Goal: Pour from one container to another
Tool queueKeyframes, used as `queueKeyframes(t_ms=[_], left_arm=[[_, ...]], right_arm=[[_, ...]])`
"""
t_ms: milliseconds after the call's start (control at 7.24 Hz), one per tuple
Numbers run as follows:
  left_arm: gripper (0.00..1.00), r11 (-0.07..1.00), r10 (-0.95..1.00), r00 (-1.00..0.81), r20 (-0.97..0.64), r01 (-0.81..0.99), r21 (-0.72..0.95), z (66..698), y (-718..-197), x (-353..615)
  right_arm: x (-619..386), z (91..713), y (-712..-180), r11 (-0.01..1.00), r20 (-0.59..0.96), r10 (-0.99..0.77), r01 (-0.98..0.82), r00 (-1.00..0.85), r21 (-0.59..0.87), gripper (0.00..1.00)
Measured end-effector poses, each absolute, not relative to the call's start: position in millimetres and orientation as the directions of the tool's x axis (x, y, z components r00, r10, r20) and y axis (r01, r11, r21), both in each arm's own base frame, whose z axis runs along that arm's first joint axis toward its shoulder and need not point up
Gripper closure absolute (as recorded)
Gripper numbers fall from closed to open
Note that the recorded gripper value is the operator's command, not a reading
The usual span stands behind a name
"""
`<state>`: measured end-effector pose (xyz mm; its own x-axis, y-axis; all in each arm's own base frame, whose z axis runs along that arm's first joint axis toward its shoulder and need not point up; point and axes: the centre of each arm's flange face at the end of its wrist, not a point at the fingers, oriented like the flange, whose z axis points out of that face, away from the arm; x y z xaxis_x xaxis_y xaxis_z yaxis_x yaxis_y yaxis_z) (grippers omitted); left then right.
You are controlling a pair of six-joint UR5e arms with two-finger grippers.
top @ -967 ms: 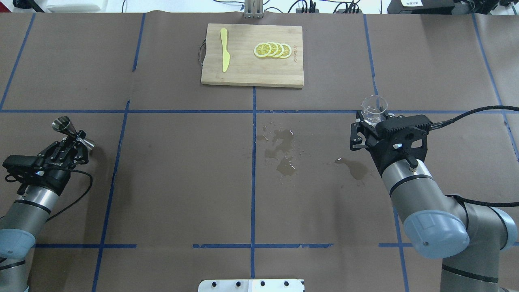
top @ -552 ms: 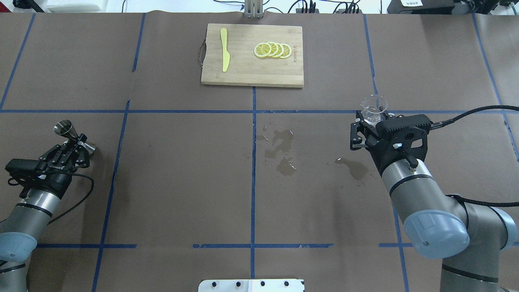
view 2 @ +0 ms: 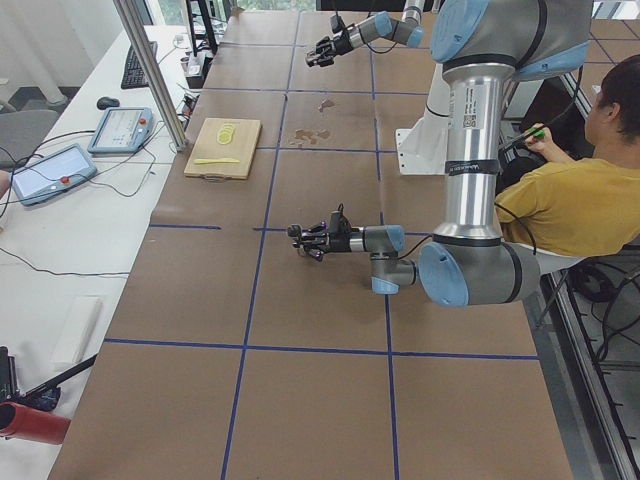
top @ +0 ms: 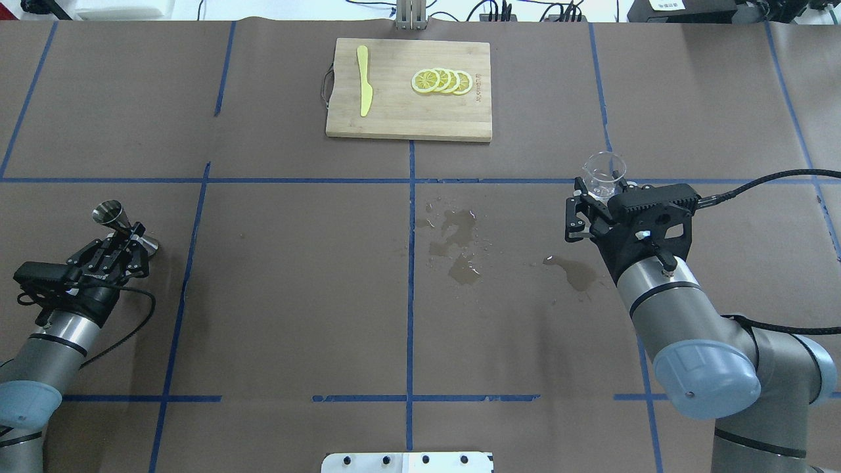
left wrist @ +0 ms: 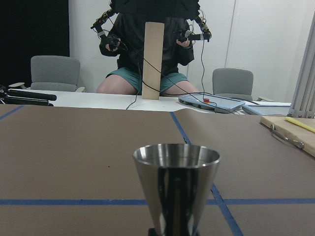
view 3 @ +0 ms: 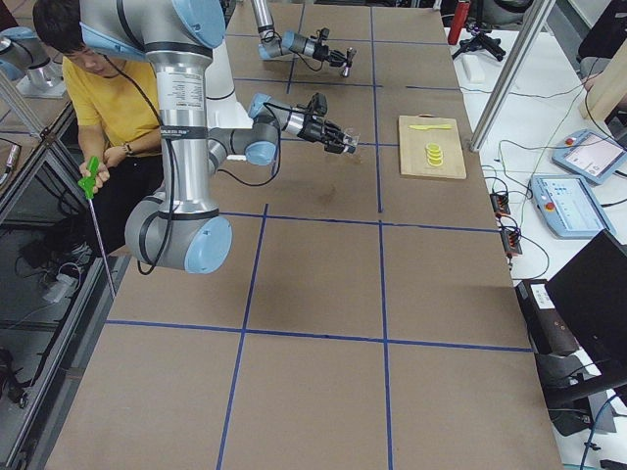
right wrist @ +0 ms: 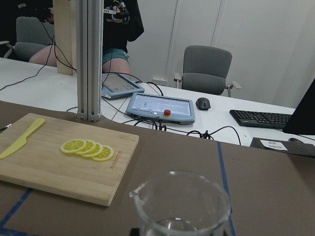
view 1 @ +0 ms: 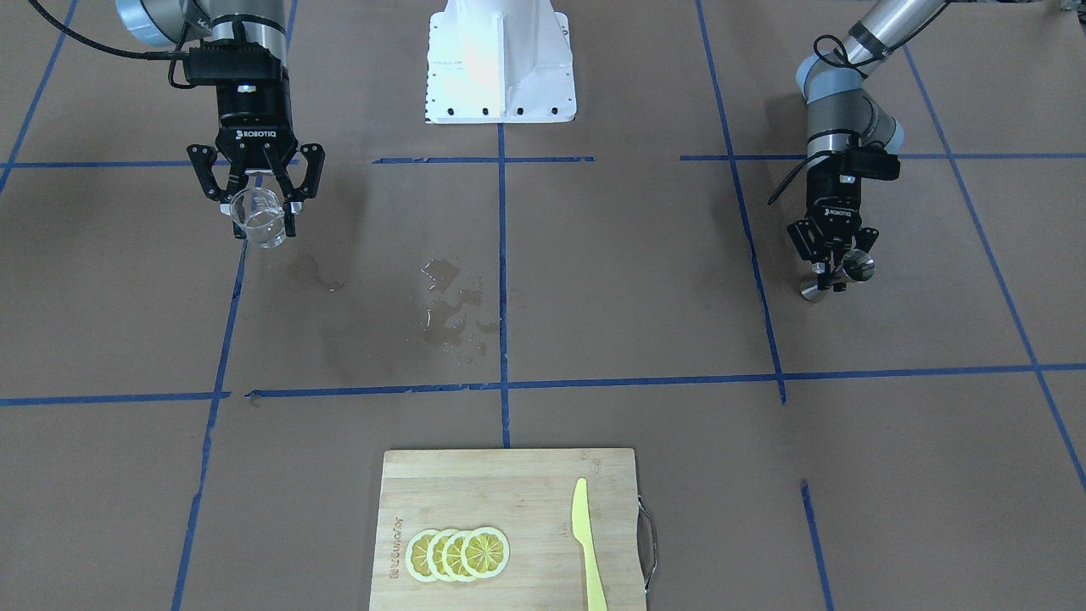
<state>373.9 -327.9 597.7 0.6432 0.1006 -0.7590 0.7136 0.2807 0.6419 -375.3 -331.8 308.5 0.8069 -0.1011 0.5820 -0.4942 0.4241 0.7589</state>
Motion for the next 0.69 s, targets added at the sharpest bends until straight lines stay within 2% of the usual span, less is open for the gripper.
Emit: queueKeyframes(t_ms=[138,691], left_arm=[[0.01,0.284,0.104,0.643,-0.759,0.712,0.642,597.5,-326.3,375.3],[0.01,0.302,0.114,0.648,-0.753,0.699,0.648,605.2,-317.1,372.2]], right_arm=[[-375.3,307.6,-331.8,0.424,0.583,-0.101,-0.495,0.806,0.758,1.0],[-374.2,303.4,-331.2,0.425,0.591,-0.105,-0.501,0.8,0.754,1.0]])
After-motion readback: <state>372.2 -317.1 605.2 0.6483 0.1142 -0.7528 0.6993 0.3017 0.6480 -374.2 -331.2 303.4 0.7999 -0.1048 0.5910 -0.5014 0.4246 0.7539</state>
